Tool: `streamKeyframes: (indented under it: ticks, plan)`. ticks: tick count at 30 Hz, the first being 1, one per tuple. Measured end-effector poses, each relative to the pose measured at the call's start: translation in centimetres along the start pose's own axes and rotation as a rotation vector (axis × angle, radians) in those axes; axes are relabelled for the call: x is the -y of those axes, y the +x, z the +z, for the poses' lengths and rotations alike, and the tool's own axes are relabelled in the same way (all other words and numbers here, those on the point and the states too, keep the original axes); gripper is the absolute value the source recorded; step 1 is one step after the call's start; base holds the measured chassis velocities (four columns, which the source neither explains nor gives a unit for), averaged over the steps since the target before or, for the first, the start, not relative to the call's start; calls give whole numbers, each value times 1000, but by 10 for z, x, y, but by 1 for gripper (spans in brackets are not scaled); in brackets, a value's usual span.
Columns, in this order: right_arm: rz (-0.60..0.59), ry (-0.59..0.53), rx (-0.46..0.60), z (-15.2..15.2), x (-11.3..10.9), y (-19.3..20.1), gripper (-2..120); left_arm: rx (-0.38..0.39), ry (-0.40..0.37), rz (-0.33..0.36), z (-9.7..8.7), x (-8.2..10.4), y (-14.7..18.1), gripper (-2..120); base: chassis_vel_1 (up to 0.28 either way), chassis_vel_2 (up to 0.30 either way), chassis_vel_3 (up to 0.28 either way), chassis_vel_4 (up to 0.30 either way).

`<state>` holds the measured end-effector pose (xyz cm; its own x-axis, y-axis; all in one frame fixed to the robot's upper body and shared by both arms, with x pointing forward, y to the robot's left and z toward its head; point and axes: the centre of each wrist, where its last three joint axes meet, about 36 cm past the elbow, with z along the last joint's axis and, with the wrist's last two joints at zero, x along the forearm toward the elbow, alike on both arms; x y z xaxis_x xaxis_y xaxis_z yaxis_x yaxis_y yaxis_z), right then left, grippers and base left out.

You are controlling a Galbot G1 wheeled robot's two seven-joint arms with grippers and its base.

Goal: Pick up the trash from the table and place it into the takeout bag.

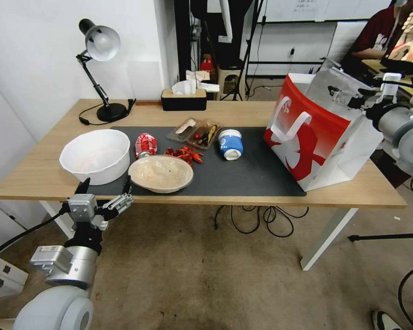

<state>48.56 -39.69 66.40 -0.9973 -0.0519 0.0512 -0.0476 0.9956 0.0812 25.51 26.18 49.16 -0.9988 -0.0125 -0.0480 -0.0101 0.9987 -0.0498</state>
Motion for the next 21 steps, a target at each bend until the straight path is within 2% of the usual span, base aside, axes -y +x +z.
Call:
streamKeyframes:
  ticks: [1, 2, 3, 4, 5, 9, 14, 17, 21]
  plan:
    - [0, 0, 0, 0, 0, 0, 100, 0, 0, 0, 0, 0, 0, 100, 0, 0, 0, 0]
    - [-19, -8, 30, -4, -2, 1, 100, 0, 0, 0, 0, 0, 0, 100, 0, 0, 0, 0]
    - [-76, -22, 101, -11, -5, 6, 100, -2, 0, 0, 0, 0, 0, 100, 0, 0, 0, 0]
    - [-76, -22, 101, -11, -5, 6, 100, -2, 0, 0, 0, 0, 0, 100, 0, 0, 0, 0]
    - [-147, -30, 183, -20, -9, 13, 100, -2, 0, 0, 0, 0, 1, 100, 0, 0, 0, 0]
    - [-266, -36, 275, -27, -20, 29, 100, -2, 3, 2, 0, 1, 0, 100, 0, 0, 0, 0]
    - [-381, -41, 313, -20, -41, 50, 100, -3, 5, 2, 1, 1, 0, 100, 0, 0, 0, 0]
    - [-441, -62, 299, 0, -62, 70, 100, -8, 4, 0, 3, 0, -1, 100, 0, 0, 0, 0]
    - [-457, -70, 276, 23, -75, 87, 100, -9, 3, -2, 3, -1, -1, 100, 0, 0, 0, 0]
